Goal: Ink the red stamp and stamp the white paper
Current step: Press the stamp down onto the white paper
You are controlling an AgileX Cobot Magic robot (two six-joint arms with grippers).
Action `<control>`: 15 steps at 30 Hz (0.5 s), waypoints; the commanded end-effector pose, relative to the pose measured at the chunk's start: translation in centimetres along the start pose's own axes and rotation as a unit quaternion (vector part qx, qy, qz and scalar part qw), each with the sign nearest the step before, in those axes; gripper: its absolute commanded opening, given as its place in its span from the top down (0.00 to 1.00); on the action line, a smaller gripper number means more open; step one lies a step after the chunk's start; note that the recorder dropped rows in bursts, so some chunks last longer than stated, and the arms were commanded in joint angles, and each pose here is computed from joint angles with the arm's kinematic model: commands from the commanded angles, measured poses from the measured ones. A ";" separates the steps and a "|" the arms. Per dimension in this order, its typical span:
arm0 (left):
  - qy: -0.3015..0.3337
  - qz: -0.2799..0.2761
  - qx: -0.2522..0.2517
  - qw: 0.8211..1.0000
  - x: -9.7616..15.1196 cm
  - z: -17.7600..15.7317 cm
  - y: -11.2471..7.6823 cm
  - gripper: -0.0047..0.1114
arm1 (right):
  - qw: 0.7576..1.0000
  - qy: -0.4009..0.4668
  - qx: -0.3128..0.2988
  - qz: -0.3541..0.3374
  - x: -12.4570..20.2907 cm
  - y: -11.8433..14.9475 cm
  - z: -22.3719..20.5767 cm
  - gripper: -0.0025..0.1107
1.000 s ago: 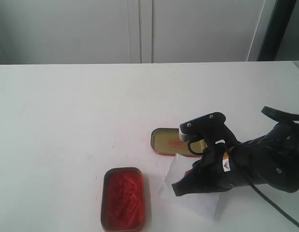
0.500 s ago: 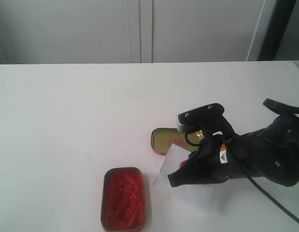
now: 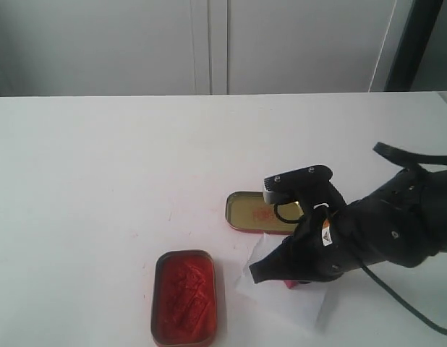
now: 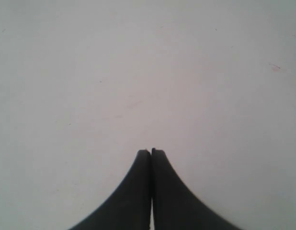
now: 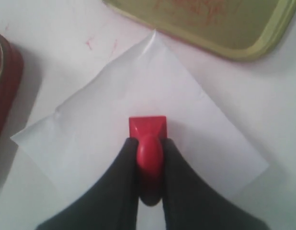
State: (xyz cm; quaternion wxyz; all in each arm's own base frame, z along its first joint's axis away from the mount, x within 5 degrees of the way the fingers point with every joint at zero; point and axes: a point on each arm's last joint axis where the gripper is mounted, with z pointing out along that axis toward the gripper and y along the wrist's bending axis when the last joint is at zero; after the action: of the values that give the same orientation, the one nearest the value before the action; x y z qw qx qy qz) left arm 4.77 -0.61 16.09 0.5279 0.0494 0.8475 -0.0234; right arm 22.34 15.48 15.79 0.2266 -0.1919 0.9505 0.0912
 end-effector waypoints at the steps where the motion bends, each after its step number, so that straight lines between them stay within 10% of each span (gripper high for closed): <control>1: 0.011 -0.002 0.000 1.000 0.4 0.1 0.0 0.96 | 0.998 -0.059 -0.016 0.006 -0.1 0.0 0.1 0.98; 11: 0.011 -0.002 0.000 1.000 0.4 0.1 0.0 0.96 | 0.997 0.052 0.002 0.053 1.1 0.0 0.1 0.98; 15: 0.011 -0.002 0.000 1.000 0.4 0.1 0.0 0.96 | 0.996 -0.067 -0.028 0.053 0.2 0.3 0.1 0.98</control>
State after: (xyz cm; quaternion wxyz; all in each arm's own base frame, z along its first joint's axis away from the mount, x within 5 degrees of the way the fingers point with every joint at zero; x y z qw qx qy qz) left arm 4.77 -0.61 16.09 0.5279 0.0494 0.8475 -0.0234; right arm 21.77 15.35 15.09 0.2311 -0.1478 0.9546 0.1165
